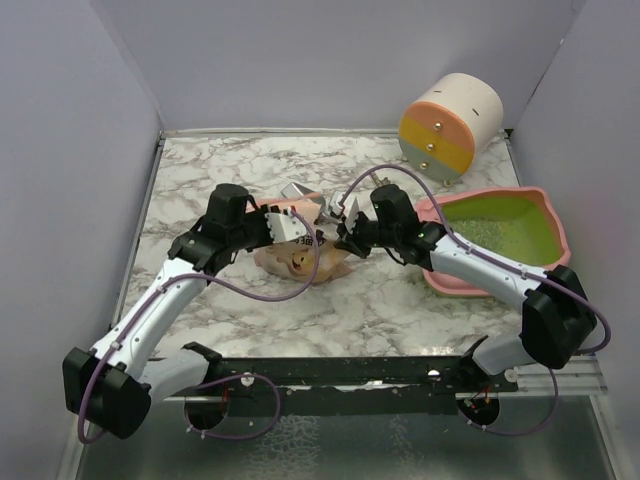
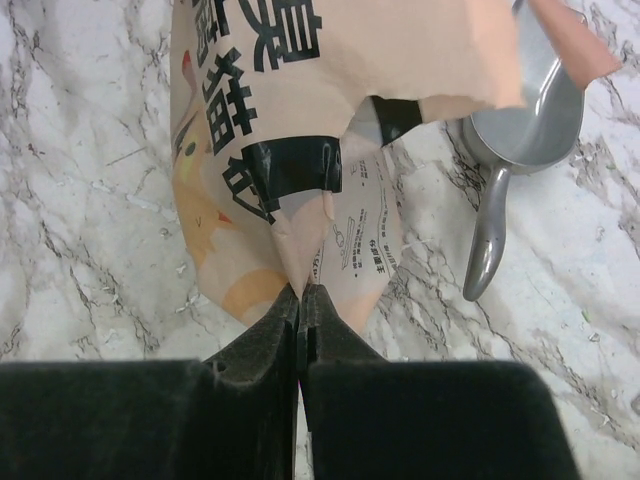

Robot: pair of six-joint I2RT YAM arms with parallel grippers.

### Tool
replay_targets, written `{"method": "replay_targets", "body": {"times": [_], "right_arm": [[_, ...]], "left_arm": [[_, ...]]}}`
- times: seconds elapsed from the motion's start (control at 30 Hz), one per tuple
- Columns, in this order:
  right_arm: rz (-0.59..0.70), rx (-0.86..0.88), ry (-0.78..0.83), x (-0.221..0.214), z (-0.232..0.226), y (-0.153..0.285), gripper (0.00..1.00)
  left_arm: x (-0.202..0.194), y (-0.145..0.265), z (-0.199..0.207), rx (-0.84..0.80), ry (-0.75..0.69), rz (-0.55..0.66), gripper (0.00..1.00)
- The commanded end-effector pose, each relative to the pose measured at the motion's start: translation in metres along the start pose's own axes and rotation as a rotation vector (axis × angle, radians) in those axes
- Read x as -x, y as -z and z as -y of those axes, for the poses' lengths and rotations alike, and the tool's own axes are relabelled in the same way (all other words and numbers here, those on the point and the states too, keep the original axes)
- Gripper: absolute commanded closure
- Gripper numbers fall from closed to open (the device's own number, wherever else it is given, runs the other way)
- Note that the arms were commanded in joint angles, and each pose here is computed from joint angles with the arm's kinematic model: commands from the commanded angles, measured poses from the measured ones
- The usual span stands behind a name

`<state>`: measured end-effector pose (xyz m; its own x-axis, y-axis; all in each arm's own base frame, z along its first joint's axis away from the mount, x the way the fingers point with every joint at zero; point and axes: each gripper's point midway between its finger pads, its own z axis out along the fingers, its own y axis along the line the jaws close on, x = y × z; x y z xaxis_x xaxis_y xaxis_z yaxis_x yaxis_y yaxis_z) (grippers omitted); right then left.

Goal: Fill the litter box with clean litter

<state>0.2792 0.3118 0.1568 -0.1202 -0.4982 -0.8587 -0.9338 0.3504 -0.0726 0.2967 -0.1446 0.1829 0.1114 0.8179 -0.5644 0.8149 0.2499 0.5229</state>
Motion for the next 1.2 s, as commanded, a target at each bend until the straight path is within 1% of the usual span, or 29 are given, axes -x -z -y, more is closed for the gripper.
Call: {"method": "replay_targets", "body": {"times": [0.0, 0.07, 0.13, 0.2, 0.23, 0.4, 0.5, 0.63, 0.77, 0.93, 1.17], "right_arm": [[0.016, 0.02, 0.003, 0.01, -0.002, 0.001, 0.99], [0.02, 0.025, 0.0, 0.013, -0.003, 0.003, 0.99], [0.026, 0.027, -0.005, 0.016, -0.004, 0.005, 0.99], [0.04, 0.037, -0.005, 0.02, -0.006, 0.007, 0.99], [0.047, 0.04, -0.006, 0.022, -0.007, 0.009, 0.99], [0.056, 0.029, -0.011, 0.028, -0.006, 0.012, 0.99], [0.047, 0.025, -0.01, 0.028, -0.004, 0.012, 0.99], [0.053, 0.031, -0.01, 0.03, -0.005, 0.011, 0.99], [0.049, 0.038, -0.015, 0.029, -0.005, 0.009, 0.99], [0.046, 0.058, -0.021, 0.026, -0.009, 0.008, 0.99], [0.057, 0.085, -0.022, 0.025, -0.016, 0.01, 0.99]], "left_arm": [[0.083, 0.038, -0.043, 0.159, -0.047, 0.332, 0.68], [0.1, 0.046, -0.039, 0.126, -0.048, 0.414, 0.65], [0.115, 0.049, -0.029, 0.065, -0.04, 0.485, 0.57], [0.123, 0.048, -0.018, -0.008, -0.04, 0.532, 0.5], [0.124, 0.044, -0.011, -0.043, -0.038, 0.539, 0.48], [0.118, 0.029, 0.013, -0.177, -0.025, 0.52, 0.45], [0.113, 0.024, 0.021, -0.212, -0.03, 0.502, 0.43], [0.108, 0.017, 0.024, -0.225, -0.037, 0.478, 0.39], [0.098, 0.004, 0.031, -0.249, -0.034, 0.43, 0.3], [0.088, -0.014, 0.04, -0.273, -0.027, 0.404, 0.2], [0.065, -0.042, 0.043, -0.244, -0.031, 0.346, 0.18]]}}
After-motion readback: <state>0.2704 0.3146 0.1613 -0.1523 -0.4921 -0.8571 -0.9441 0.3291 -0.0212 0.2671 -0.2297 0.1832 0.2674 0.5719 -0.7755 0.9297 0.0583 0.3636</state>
